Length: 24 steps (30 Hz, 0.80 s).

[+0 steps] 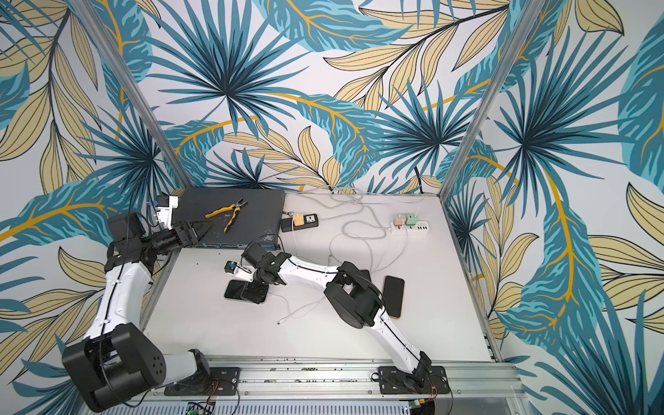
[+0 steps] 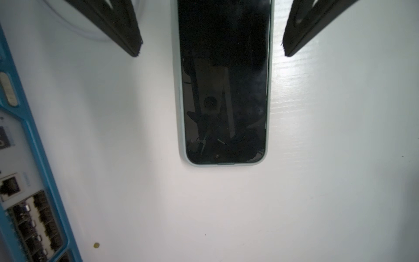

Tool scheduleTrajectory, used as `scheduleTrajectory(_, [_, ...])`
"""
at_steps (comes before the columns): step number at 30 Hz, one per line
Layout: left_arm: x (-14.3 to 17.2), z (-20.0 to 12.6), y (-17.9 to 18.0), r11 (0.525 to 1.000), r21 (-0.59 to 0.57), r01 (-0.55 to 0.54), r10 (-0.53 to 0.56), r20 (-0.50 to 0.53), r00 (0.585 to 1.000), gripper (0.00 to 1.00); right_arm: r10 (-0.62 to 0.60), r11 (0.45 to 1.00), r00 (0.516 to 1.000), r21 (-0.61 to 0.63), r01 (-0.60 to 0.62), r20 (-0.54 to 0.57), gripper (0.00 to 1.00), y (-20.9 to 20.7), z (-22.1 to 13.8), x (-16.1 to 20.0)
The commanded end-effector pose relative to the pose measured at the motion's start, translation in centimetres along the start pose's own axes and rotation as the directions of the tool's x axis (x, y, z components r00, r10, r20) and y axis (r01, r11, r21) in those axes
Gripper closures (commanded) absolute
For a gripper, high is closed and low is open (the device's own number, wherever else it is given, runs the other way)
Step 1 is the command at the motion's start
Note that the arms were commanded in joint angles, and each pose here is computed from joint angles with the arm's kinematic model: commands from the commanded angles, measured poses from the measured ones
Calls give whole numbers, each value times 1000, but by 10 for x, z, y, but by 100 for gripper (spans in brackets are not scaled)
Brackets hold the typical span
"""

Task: Unplug the charging cable from the phone
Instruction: Pick up the phone at the center of the board.

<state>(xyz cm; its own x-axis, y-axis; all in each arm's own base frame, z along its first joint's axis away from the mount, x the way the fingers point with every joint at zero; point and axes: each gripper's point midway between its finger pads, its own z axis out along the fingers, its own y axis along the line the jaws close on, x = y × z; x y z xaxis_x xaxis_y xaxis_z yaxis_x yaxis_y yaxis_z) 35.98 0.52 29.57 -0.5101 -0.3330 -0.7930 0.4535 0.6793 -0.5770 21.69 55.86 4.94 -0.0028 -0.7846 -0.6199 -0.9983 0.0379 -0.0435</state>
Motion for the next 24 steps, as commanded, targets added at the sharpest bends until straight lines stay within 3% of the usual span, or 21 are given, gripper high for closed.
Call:
scheduleTrajectory(1, [-2,-4,-7,999,15,-29,29,15,999,0,-8,1000,999,-13,7,-52,0,5,14,16])
scheduleTrajectory(18, [-3,-4,-6,999,16,-27,27,14,1000,0,-9,999,994,-42,5,-109,0,11,29,36])
scheduleTrajectory(24, [-3,-4,-5,999,18,-27,27,15,1000,0,-29,999,990,-36,24,-135,10,12,33,40])
